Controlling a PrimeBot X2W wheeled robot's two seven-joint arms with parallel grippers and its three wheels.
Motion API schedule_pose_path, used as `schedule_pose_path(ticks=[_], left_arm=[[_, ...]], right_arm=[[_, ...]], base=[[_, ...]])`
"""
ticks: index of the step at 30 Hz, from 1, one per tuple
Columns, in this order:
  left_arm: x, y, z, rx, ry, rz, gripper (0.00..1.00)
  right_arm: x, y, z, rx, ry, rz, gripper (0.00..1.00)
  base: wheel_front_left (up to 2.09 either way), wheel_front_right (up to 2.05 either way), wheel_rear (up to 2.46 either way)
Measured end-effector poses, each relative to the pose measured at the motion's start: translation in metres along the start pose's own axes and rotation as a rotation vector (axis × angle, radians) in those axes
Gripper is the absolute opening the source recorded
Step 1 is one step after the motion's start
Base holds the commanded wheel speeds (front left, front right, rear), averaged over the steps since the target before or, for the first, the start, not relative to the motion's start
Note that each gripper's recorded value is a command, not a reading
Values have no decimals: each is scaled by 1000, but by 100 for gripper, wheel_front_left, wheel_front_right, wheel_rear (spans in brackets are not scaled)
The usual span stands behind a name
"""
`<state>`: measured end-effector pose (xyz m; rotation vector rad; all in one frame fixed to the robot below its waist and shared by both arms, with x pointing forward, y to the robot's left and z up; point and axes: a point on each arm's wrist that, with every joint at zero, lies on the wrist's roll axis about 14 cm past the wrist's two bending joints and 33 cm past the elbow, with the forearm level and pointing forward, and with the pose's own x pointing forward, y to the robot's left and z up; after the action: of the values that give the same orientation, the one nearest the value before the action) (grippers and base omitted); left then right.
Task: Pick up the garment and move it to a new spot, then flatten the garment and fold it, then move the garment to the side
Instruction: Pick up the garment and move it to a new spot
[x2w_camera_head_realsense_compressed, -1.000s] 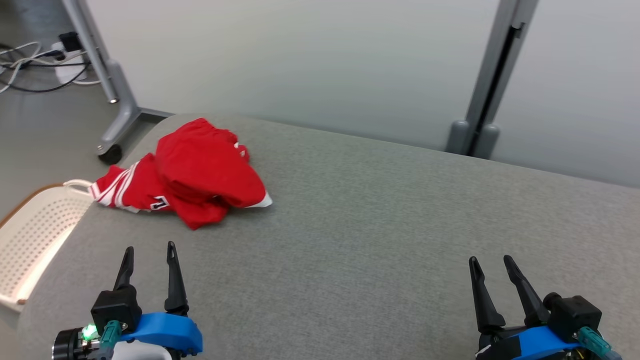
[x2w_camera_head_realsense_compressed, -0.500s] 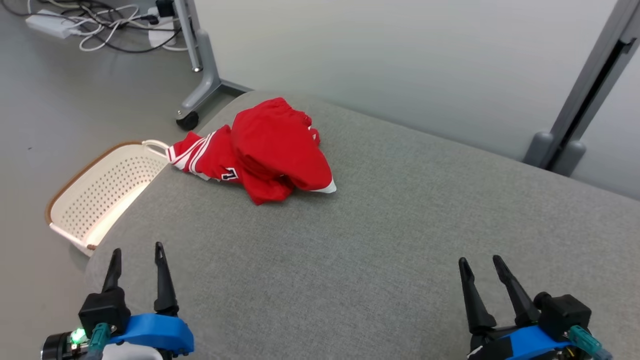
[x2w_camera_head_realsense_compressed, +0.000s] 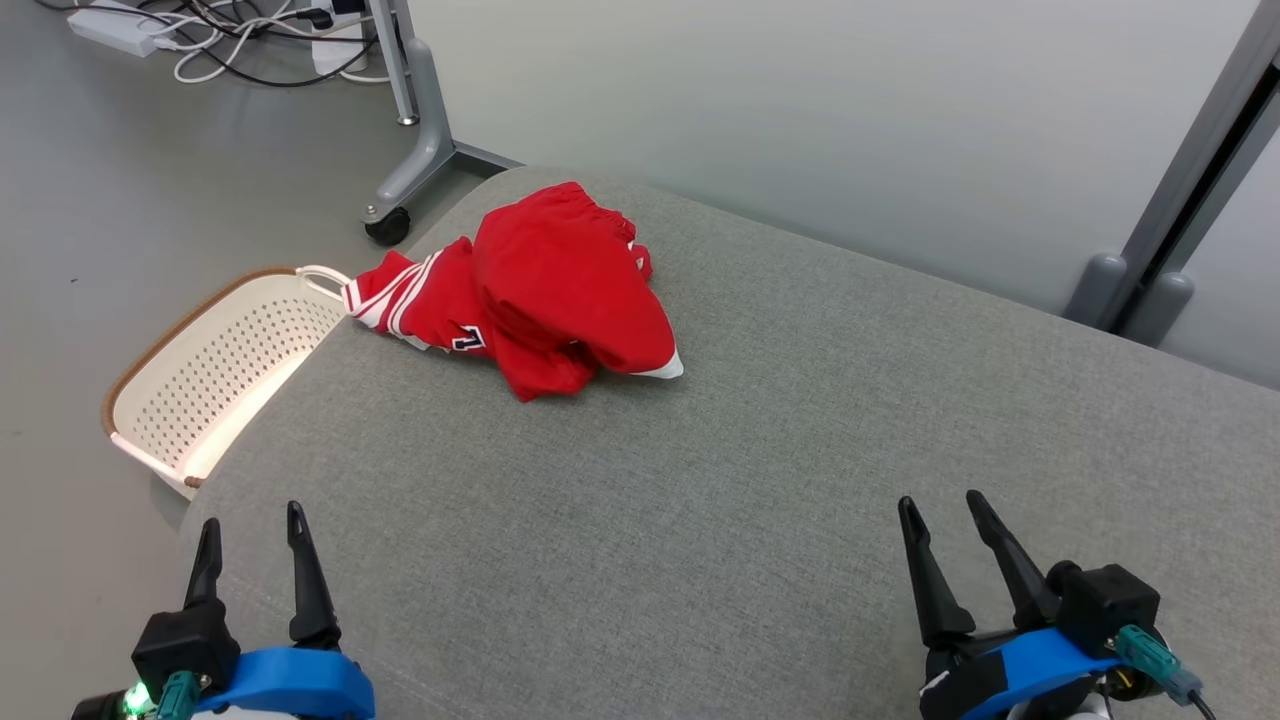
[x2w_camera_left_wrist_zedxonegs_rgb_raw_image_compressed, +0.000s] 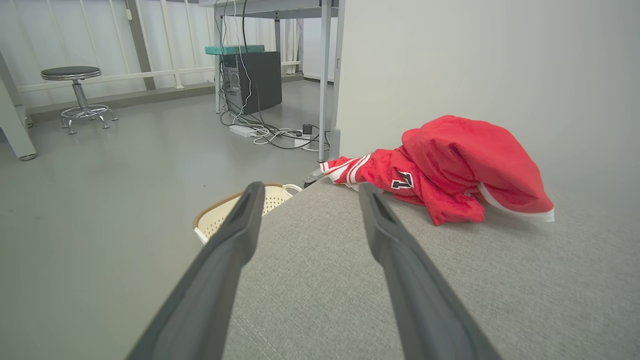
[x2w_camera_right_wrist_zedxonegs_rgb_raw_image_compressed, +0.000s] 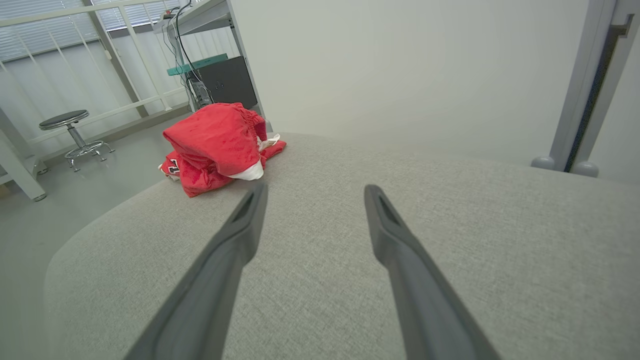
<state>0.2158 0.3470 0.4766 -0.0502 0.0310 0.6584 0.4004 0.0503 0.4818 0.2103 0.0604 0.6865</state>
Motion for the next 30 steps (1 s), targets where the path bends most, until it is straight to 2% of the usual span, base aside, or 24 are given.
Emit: schedule_pose_path(ticks=[6,11,20,25,30], left_arm=[[15,-11,14,-9,-35,-55,100],[49,-26,38,1,-85,-103,100],[140,-97,95,13,-200,-237,100],[190,-140,96,43,-189,-300,100],[233,-171,77,70,-121,-329,100]], right_arm=[[-8,-15,3,-6,-9,-48,100],[-17,-34,0,-14,-6,-103,100],[-26,-90,-7,-54,5,-236,100],[-33,-126,-11,-87,15,-320,100],[-45,-160,-11,-128,23,-401,100]], base=[[0,0,0],[0,0,0],[0,0,0],[0,0,0],[0,0,0]])
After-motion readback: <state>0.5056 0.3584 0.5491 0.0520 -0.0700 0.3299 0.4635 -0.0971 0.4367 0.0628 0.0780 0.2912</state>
